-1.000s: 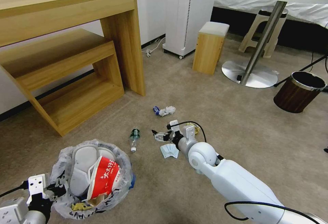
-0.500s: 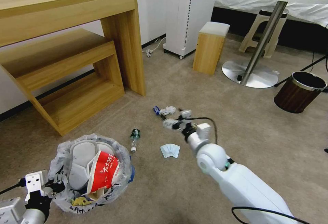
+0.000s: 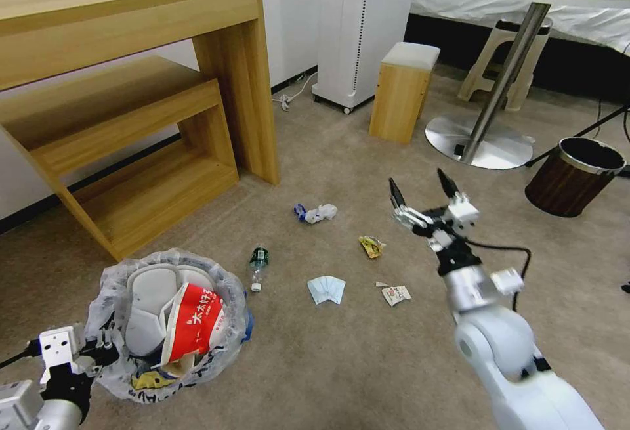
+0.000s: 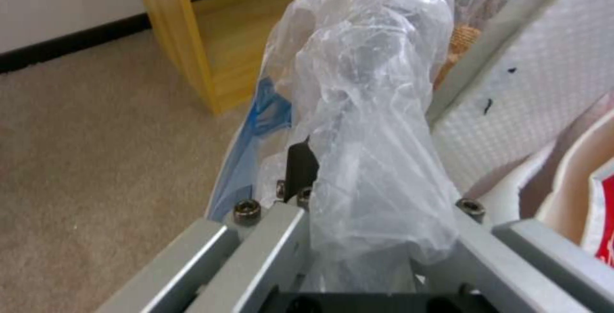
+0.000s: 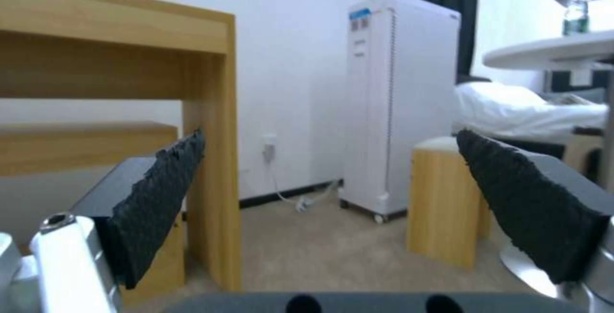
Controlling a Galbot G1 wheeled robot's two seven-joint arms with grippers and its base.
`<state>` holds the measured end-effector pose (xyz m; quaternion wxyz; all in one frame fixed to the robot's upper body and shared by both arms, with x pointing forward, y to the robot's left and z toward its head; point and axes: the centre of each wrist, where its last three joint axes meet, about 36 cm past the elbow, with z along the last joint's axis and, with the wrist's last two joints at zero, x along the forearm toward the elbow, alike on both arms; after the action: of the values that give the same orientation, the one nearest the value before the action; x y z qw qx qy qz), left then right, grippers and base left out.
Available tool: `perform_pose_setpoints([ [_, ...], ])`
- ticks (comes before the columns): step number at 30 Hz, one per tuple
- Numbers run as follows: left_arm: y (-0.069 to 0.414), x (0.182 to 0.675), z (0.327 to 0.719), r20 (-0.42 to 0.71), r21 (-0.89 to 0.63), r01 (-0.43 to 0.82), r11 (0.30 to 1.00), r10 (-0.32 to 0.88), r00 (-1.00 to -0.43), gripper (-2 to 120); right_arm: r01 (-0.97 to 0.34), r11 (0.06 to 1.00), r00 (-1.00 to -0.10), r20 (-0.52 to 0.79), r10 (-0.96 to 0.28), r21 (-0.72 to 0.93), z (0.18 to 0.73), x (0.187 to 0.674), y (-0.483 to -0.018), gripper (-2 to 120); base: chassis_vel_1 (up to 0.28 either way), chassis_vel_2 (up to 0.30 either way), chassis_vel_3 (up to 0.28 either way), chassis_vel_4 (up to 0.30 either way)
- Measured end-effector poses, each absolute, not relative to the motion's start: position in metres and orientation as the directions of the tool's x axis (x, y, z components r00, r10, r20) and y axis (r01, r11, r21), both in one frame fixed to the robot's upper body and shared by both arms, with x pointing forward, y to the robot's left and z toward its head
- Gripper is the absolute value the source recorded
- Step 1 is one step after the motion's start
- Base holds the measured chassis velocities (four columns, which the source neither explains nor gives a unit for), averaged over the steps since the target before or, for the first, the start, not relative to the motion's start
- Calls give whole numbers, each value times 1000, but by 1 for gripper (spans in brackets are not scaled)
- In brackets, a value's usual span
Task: Pick up the trash bin and place the garbage on the floor into it.
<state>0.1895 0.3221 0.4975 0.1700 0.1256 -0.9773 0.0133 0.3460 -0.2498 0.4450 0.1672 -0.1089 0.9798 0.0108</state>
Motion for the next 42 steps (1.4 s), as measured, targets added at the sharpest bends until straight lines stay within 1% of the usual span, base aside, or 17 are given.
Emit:
perform_pose_setpoints([
  [2, 321, 189, 499, 325, 11, -248, 969, -238, -915, 1, -210, 978, -927, -317, -200, -2, 441, 338, -246, 100, 0, 0, 0, 0],
  [8, 321, 188, 500, 317, 10, -245, 969, -236, -919, 1, -205, 979, -934, -301, -191, 15, 436, 335, -241, 100, 0, 0, 0, 0],
  [17, 324, 191, 496, 311, 21, -217, 976, -213, -926, 1, -212, 977, -949, -243, -203, 14, 419, 341, -231, 100, 0, 0, 0, 0],
  [24, 325, 192, 491, 322, 20, -228, 973, -222, -920, 1, -202, 979, -959, -209, -191, 33, 410, 347, -218, 100, 0, 0, 0, 0],
  [33, 326, 193, 492, 334, 17, -241, 970, -233, -913, 1, -261, 965, -941, -228, -251, 17, 408, 350, -212, 100, 0, 0, 0, 0],
  [42, 326, 193, 492, 341, 19, -252, 967, -244, -908, 1, -283, 959, -933, -239, -269, 26, 402, 350, -209, 100, 0, 0, 0, 0],
])
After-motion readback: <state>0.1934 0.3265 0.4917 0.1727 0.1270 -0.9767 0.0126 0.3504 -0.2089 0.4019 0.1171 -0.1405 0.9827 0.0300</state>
